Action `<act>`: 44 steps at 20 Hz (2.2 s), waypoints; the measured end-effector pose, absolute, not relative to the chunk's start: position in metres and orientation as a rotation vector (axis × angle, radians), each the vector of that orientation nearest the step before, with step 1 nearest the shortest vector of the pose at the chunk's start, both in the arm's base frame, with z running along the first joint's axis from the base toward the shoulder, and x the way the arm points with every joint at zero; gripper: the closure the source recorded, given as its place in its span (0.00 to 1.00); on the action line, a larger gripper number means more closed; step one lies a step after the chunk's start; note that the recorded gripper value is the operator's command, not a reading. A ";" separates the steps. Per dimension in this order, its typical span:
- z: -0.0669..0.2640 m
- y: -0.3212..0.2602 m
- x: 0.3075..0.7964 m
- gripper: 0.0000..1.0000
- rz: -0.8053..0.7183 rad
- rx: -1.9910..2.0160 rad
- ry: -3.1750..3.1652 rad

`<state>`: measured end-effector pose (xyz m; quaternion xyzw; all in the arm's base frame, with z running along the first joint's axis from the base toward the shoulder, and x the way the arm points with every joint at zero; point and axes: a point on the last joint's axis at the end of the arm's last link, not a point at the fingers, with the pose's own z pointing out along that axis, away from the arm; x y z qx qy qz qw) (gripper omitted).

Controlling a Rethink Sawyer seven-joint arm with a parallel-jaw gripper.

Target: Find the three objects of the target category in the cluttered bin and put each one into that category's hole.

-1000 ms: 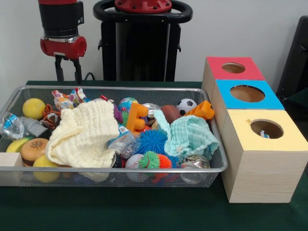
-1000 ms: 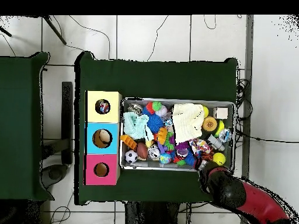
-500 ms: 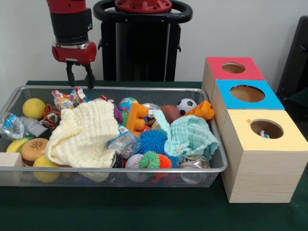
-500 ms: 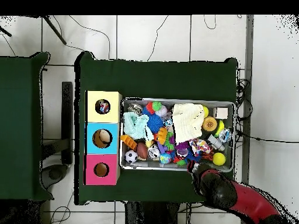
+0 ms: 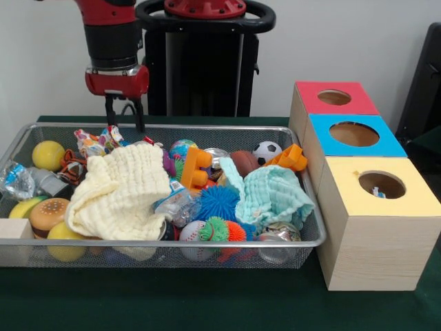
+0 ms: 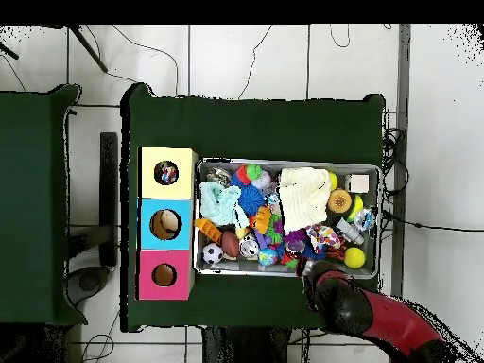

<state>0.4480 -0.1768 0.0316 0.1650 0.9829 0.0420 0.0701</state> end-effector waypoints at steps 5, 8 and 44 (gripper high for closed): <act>0.023 -0.183 0.439 0.00 0.154 0.544 2.963; 0.018 -0.193 0.432 0.00 0.176 0.594 2.958; 0.010 -0.208 0.486 0.00 0.237 0.645 3.062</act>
